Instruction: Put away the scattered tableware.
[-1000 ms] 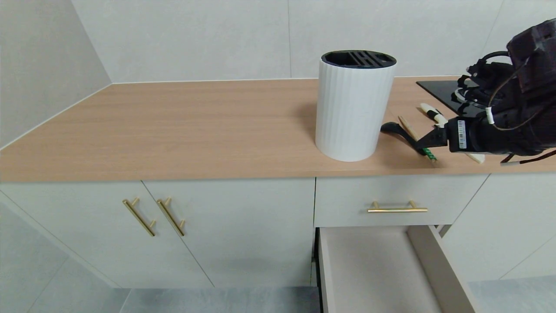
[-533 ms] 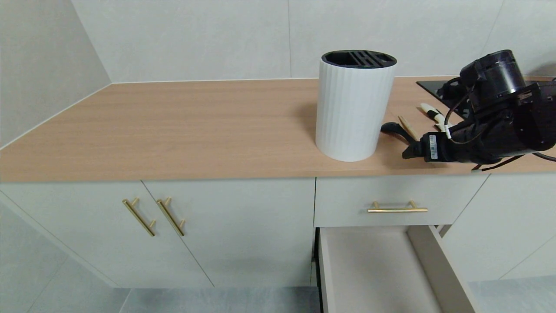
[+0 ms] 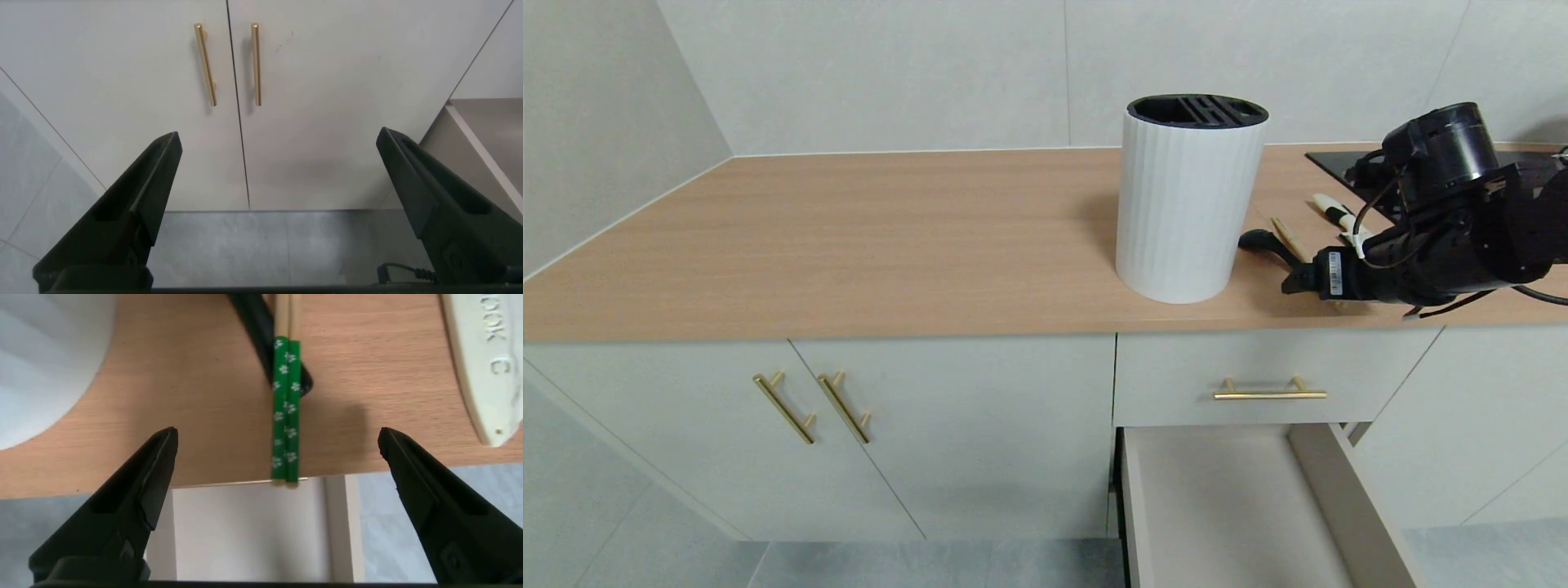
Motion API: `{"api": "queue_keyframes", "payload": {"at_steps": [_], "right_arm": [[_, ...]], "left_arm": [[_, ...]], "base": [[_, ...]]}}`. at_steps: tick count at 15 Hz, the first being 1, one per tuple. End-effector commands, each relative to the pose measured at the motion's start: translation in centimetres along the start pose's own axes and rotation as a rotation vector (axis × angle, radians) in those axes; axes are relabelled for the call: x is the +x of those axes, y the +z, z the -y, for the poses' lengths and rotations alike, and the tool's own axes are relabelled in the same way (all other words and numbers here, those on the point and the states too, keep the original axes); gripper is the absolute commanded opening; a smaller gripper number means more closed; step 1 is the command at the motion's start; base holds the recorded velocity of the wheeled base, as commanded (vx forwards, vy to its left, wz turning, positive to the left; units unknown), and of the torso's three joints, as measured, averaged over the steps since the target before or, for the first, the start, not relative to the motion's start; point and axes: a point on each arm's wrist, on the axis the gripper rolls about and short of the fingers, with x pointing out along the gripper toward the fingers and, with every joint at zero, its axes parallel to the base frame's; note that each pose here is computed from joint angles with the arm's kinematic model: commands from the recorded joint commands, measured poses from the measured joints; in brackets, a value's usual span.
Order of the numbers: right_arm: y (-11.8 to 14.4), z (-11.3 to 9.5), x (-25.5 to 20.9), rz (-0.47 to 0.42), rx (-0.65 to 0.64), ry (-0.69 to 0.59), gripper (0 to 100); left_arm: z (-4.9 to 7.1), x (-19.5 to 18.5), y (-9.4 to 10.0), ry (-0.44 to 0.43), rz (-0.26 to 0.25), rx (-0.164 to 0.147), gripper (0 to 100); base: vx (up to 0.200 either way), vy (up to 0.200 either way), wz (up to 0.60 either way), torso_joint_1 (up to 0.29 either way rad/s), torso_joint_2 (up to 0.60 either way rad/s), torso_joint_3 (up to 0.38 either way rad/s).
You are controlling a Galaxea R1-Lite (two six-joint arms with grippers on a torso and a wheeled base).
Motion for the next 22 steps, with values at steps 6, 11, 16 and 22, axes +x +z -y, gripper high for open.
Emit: {"api": "queue_keyframes", "payload": {"at_steps": [6, 11, 16, 22], "right_arm": [[0.1, 0.5, 1.6, 0.005, 0.014, -0.025, 100], [0.2, 0.5, 1.6, 0.006, 0.016, -0.025, 0], [1.3, 1.6, -2.5, 0.103, 0.050, -0.043, 0], [-0.6, 3.7, -8.2, 0.155, 0.074, -0.018, 0]], "left_arm": [[0.0, 0.0, 0.0, 0.001, 0.000, 0.000, 100], [0.0, 0.0, 0.0, -0.001, 0.000, 0.000, 100], [0.0, 0.0, 0.0, -0.001, 0.000, 0.000, 100], [0.0, 0.0, 0.0, -0.001, 0.000, 0.000, 100]], "base": [[0.000, 0.000, 0.00, 0.000, 0.00, 0.000], [0.000, 0.000, 0.00, 0.000, 0.00, 0.000], [0.000, 0.000, 0.00, 0.000, 0.00, 0.000], [0.000, 0.000, 0.00, 0.000, 0.00, 0.000]]}}
